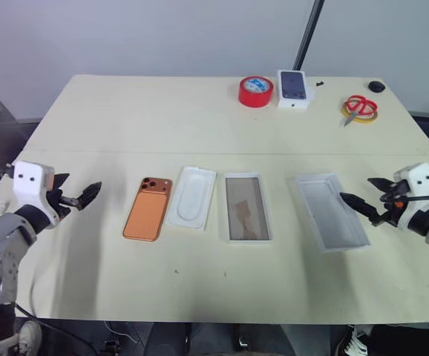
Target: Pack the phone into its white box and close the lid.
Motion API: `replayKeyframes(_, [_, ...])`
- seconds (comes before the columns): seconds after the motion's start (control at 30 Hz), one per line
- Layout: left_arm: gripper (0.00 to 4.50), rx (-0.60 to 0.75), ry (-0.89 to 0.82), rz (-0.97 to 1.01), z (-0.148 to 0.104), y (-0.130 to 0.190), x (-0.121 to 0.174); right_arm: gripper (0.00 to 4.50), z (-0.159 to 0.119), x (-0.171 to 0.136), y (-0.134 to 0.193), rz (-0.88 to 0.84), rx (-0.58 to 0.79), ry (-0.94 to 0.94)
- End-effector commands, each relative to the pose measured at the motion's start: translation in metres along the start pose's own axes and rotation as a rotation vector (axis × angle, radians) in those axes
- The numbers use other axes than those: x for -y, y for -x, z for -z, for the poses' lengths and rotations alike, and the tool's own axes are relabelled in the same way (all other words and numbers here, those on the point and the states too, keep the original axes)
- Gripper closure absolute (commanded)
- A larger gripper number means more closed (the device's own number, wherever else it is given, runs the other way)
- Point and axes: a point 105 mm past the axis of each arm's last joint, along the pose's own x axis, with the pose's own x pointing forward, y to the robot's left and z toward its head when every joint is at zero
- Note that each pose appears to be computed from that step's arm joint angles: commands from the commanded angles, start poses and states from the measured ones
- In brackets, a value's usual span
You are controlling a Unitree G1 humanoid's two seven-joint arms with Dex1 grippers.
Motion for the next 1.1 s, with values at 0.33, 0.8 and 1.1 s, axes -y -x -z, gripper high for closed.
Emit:
replayKeyframes(0.33, [0.07,0.033,-0.016,0.005,-0.009,0.005,0.004,0.00,-0.039,-0.017,-0.012,-0.061,0.105,0.074])
replayKeyframes(0.8, [0.07,0.003,0.183,0.341,-0.020,-0.014,0.126,0.00,-0.068,-0.120,-0.036,-0.454,0.150,0.195])
replayKeyframes(1.1, [0.07,-0.262,0.363,0.364,-0.003,-0.032,0.165,0.00,-0.065,-0.139,-0.044,-0.500,0.153,0.201])
